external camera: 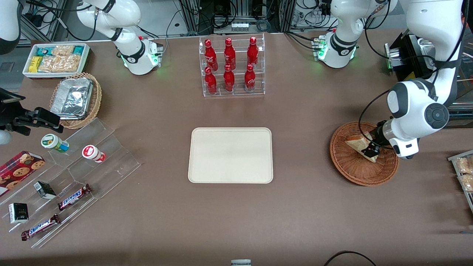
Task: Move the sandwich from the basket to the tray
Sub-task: 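Close the left gripper on the sandwich and lift it from the basket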
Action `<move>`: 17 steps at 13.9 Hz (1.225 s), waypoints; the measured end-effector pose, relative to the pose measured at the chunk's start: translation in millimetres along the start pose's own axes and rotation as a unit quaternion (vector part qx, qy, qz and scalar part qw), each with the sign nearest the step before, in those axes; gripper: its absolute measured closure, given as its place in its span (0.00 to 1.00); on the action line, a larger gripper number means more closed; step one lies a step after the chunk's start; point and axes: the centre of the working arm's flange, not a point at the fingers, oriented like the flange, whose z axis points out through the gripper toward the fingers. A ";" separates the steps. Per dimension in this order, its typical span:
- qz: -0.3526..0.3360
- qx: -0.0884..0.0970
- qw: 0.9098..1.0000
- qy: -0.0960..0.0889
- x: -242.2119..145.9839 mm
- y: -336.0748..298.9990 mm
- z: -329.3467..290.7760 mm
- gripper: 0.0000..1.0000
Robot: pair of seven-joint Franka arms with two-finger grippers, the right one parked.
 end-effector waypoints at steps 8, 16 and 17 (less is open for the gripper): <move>-0.007 0.009 1.000 0.002 -1.1 -2.6 14.8 0.33; 0.019 0.031 0.999 -0.006 -19.4 16.7 -80.6 0.82; 0.034 0.032 0.999 -0.003 -33.7 24.4 -106.2 0.82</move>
